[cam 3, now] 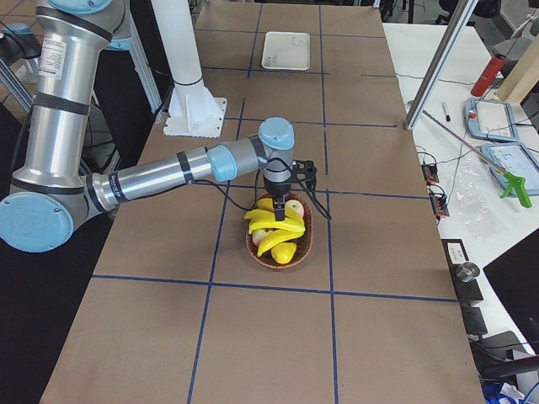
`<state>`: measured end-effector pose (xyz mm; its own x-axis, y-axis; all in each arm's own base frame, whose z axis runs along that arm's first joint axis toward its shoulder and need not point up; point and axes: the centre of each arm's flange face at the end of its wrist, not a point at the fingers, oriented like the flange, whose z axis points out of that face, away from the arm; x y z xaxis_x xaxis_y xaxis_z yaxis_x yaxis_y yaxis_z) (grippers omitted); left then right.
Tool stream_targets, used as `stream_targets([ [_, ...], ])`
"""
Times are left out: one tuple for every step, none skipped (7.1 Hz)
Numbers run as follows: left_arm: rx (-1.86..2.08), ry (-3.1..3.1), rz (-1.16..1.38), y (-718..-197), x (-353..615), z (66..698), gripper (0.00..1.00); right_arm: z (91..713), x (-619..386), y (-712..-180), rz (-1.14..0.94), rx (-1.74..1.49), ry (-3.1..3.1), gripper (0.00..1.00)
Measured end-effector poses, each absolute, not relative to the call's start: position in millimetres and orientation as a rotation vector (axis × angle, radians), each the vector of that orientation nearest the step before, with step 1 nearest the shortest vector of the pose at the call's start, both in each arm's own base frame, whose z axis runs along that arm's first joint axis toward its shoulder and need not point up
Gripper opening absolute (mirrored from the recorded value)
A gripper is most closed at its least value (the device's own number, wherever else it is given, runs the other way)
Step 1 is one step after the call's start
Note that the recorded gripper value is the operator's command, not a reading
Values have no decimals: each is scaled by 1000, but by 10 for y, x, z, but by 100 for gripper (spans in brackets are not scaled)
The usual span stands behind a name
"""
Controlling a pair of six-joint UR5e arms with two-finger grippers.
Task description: Transfer all bananas from basket to plate
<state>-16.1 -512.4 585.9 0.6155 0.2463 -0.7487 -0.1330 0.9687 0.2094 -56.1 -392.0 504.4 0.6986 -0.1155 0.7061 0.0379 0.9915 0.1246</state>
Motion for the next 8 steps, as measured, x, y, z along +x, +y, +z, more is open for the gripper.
stream_targets([
  [138,884,220,-5123,-159,5858,100,5133,-597,-3782,-71,127,-809,99],
  [139,885,220,-5122,-159,5857,100,5213,-697,-3698,-60,132,-817,99],
  [139,886,221,-5122,-158,5857,100,5279,-810,-3659,-67,123,-816,100],
  [140,886,222,-5122,-158,5857,100,5341,-905,-3639,-80,111,-809,99],
  [140,886,222,-5122,-158,5856,100,5412,-974,-3631,-89,101,-796,99],
  [140,886,223,-5122,-158,5855,100,5470,-1047,-3626,-94,88,-784,98],
  [141,886,223,-5123,-158,5855,100,5490,-1154,-3624,-100,76,-774,98],
  [141,886,223,-5126,-158,5852,100,5496,-1275,-3617,-111,69,-762,96],
])
